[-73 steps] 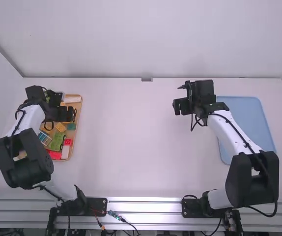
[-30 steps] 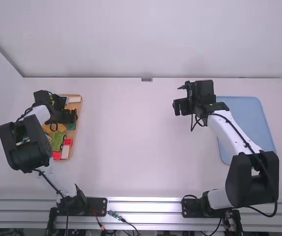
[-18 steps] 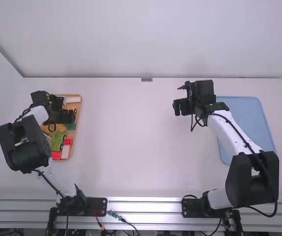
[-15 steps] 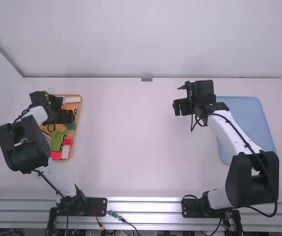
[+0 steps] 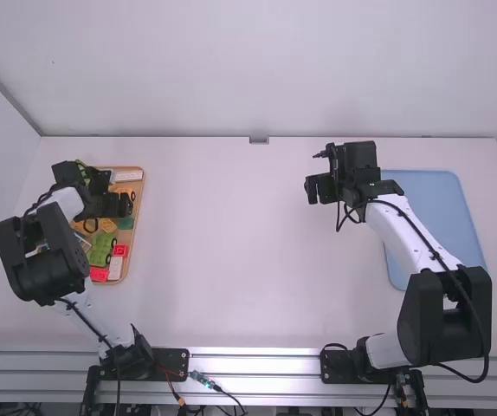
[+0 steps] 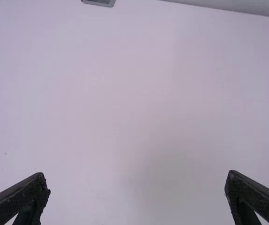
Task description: Assemble lego blocks to make yellow taxi
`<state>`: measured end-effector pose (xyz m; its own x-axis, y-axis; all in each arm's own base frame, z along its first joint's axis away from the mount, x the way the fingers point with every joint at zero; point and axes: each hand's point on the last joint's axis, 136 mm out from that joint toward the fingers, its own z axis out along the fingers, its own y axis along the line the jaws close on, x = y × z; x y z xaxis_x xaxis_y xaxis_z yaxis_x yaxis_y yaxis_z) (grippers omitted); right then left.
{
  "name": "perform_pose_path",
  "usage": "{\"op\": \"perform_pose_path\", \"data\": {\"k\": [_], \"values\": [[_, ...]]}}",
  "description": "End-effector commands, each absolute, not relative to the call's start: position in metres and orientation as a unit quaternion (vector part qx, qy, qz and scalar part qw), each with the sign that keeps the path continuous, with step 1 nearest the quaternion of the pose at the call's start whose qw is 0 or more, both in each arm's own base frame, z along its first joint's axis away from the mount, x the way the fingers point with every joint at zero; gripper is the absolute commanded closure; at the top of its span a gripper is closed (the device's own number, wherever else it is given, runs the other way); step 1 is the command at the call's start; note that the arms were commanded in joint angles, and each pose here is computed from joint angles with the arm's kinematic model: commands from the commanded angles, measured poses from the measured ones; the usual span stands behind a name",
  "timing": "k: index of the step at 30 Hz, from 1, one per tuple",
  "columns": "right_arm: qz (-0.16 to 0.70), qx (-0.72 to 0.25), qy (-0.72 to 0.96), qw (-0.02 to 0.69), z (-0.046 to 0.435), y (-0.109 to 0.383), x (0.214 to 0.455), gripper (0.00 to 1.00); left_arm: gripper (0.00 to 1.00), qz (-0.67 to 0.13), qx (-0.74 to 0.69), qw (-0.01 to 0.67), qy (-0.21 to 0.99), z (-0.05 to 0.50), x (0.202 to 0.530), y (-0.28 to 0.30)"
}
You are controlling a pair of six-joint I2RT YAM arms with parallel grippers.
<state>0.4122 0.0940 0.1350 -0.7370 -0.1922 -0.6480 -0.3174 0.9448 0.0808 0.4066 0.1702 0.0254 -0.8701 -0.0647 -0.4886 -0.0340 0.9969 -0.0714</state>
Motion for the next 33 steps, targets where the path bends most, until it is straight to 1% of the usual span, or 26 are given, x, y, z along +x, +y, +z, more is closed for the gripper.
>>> {"op": "perform_pose_path", "data": {"k": [1,7,12,14,22,23,33], "values": [[0.097,-0.139,0.923,0.346,0.145,0.097,0.419,0.01,0.13,-0.052,-0.035,0.238,0.969,0.009,0.404,0.164],[0.096,-0.141,0.924,0.343,0.144,0.097,0.418,0.01,0.15,-0.066,-0.034,0.238,0.968,-0.002,0.408,0.158],[0.094,-0.140,0.924,0.343,0.144,0.096,0.418,0.01,0.15,-0.051,-0.038,0.236,0.970,0.001,0.409,0.167],[0.096,-0.141,0.924,0.343,0.144,0.097,0.418,0.01,0.20,-0.049,-0.040,0.236,0.970,0.000,0.408,0.168],[0.096,-0.140,0.924,0.342,0.143,0.097,0.418,0.01,0.24,-0.047,-0.054,0.247,0.966,-0.003,0.410,0.169],[0.096,-0.140,0.925,0.341,0.143,0.097,0.418,0.01,0.26,-0.047,-0.054,0.246,0.967,-0.003,0.410,0.169],[0.096,-0.140,0.925,0.339,0.142,0.096,0.417,0.01,0.26,-0.050,-0.051,0.246,0.967,-0.004,0.410,0.167]]}}
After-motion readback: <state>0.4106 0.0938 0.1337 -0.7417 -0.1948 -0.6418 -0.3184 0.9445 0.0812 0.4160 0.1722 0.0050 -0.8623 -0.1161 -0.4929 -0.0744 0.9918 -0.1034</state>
